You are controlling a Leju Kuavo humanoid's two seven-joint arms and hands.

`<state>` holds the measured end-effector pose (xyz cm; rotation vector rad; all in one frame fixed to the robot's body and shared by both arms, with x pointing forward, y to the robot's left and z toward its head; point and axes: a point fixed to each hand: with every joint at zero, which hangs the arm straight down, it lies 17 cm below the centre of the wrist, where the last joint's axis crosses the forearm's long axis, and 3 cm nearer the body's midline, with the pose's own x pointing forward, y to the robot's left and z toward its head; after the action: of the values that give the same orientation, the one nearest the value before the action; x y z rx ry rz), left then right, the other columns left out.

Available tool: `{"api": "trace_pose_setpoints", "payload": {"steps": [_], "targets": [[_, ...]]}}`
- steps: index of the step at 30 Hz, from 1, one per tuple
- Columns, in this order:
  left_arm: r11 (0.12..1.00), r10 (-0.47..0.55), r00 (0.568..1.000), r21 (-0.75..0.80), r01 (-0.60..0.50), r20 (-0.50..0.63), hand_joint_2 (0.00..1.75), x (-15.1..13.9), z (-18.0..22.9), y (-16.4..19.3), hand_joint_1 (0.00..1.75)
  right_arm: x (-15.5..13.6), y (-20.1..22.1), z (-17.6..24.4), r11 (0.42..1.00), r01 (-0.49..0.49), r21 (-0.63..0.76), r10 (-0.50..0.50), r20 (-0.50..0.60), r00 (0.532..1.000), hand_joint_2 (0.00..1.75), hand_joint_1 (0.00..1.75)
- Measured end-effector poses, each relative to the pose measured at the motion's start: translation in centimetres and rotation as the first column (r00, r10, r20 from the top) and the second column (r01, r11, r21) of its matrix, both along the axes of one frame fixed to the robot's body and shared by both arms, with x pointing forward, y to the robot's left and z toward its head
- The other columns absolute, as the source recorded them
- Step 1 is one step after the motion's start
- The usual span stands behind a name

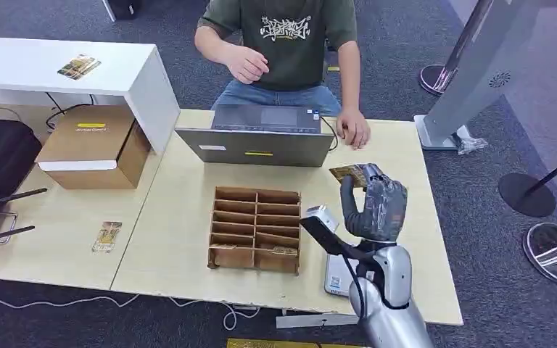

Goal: Pass the card to the sensor for recognition and then transmit it.

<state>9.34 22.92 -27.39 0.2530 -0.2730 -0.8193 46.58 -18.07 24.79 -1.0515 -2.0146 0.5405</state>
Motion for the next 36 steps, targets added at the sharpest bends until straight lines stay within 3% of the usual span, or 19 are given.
{"api": "trace_pose_setpoints", "payload": {"steps": [14, 22, 36], "targets": [[1.0, -0.026, 1.0, -0.006, 0.026, 0.0, 0.0, 1.1, 0.2, -0.3, 0.0, 6.2, 3.8, 5.4, 0.93, 0.132, -0.343, -0.083, 0.155, 0.984, 1.75, 1.75], [1.0, -0.024, 0.999, -0.008, 0.024, -0.026, 0.0, 1.0, 0.1, 0.0, 0.0, 8.9, 4.1, 7.3, 0.926, 0.165, -0.341, -0.123, 0.143, 0.982, 1.75, 1.75], [0.999, -0.029, 1.0, -0.026, 0.029, 0.0, 0.0, 5.5, 1.1, -1.0, 0.0, 13.2, 4.0, 11.1, 0.921, 0.216, -0.323, -0.191, 0.107, 0.976, 1.75, 1.75]]}}
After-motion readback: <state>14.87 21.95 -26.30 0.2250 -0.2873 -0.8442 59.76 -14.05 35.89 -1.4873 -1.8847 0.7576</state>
